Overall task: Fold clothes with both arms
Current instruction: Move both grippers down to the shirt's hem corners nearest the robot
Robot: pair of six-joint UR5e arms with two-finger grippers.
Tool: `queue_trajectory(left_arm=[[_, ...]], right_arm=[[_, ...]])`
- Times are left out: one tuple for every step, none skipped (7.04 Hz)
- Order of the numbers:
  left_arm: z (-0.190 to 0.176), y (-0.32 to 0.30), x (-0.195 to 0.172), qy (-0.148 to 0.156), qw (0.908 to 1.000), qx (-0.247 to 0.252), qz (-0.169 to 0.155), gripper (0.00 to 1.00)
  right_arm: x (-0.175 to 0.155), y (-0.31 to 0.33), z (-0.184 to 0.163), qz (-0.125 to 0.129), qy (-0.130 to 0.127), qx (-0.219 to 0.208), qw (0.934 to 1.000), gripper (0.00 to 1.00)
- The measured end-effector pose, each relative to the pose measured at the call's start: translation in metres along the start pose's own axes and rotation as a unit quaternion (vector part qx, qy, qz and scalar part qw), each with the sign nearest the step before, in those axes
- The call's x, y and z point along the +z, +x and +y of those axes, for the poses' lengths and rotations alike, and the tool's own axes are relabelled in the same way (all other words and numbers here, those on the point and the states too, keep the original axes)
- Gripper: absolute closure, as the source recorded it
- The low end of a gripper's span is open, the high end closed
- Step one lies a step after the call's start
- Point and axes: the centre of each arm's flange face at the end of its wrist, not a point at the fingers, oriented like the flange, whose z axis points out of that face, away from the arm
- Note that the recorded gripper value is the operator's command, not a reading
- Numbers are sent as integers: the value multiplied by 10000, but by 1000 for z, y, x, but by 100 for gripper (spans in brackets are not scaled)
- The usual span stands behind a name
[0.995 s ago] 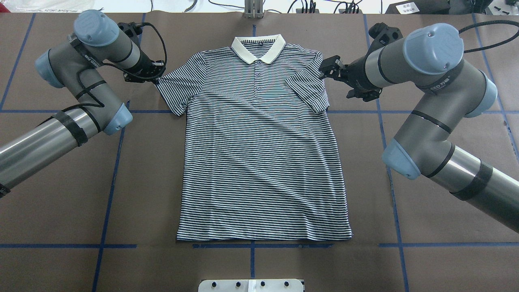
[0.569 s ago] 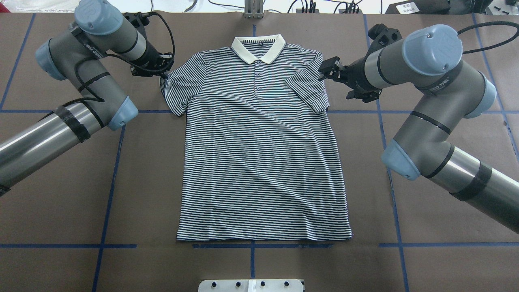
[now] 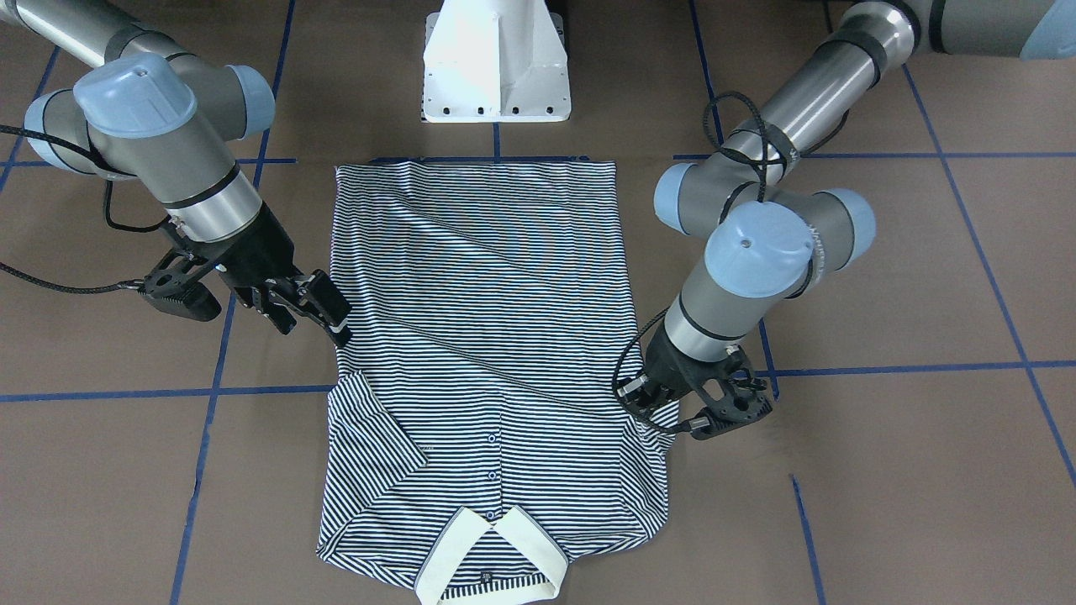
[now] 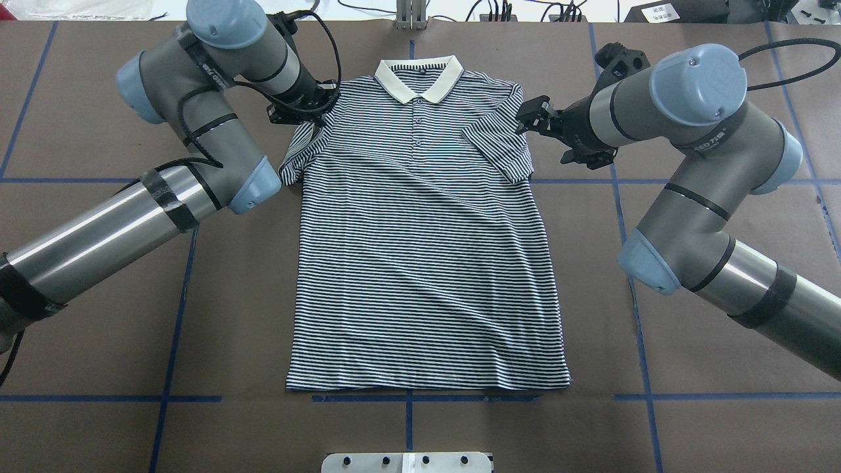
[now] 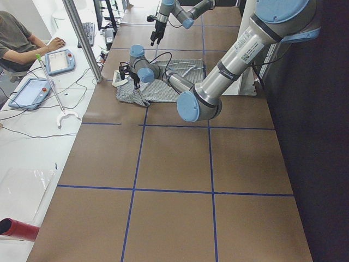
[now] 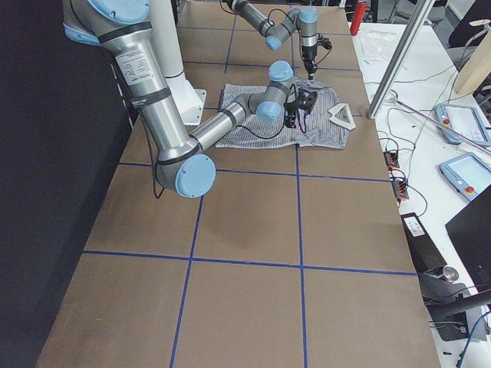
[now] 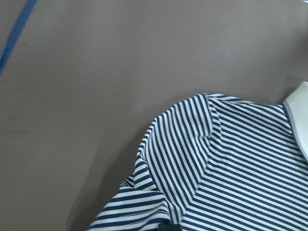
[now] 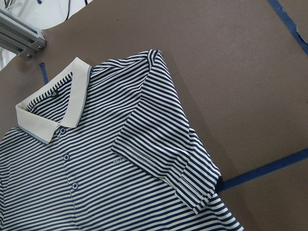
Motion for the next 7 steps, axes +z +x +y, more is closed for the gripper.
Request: queue_trajectory(left_arm=[[2,17,12,36,10000,1,-12,100],[-1,27,20,122,9999,8,-7,100],[-4,34,24,222,9998,-7,-12,100],[-6,41,28,264,9996,-25,-7,100],[-4,45,32,309,9995,-10,13,83],[0,46,37,384,9993,21,25,46],[5,46,41,421,9991,54,40,40]], right_arm=[[0,1,0,7,7,1,10000,0],[1,2,1,18,33,0,10000,0],[3,3,3,27,62,-9,10000,0],[4,3,5,27,83,-18,10000,0],[5,3,6,28,91,-19,10000,0],[5,3,8,31,87,-25,10000,0],[7,2,12,33,62,-42,10000,0]])
